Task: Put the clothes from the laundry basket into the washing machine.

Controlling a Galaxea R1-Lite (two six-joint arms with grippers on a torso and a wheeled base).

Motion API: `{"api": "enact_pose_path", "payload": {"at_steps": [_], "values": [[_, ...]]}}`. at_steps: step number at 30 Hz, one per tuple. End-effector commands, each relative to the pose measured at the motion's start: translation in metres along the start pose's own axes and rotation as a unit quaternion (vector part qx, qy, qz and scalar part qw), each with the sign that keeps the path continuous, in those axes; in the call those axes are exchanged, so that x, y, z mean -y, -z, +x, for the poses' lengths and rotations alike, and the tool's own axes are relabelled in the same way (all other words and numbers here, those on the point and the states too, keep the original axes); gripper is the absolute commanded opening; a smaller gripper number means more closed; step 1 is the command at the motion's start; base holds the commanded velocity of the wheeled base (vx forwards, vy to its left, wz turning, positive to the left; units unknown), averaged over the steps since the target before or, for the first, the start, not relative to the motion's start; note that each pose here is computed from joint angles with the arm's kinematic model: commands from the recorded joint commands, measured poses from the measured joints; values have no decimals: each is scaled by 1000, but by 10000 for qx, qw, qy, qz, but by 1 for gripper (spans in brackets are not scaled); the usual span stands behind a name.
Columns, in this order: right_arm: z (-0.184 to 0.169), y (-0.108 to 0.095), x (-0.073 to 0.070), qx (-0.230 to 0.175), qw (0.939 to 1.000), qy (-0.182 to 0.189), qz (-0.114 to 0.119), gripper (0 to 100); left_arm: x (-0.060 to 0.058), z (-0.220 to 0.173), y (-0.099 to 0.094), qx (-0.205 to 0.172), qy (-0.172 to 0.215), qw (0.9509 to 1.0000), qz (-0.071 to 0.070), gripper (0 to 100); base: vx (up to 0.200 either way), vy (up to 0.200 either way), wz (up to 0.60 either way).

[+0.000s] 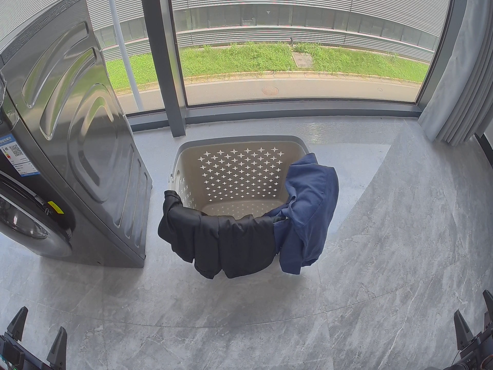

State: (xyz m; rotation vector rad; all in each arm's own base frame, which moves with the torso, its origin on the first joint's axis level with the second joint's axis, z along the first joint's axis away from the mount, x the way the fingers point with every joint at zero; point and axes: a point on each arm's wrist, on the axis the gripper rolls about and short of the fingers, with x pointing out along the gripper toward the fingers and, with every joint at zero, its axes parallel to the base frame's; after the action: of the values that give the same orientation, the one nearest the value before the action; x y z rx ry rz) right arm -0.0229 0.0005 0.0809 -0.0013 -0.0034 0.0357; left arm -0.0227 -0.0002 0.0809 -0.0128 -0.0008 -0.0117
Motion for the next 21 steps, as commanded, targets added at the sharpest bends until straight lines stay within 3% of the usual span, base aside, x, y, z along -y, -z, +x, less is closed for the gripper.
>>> {"api": "enact_pose_path", "payload": {"at_steps": [1,21], "values": [[0,5,0,-2,10000,-5,-1,100,0,0,5,-12,3,10000,-5,100,0,200,0],[0,5,0,-2,10000,-5,-1,100,0,0,5,-12,10,10000,-13,100,0,200,0]]}}
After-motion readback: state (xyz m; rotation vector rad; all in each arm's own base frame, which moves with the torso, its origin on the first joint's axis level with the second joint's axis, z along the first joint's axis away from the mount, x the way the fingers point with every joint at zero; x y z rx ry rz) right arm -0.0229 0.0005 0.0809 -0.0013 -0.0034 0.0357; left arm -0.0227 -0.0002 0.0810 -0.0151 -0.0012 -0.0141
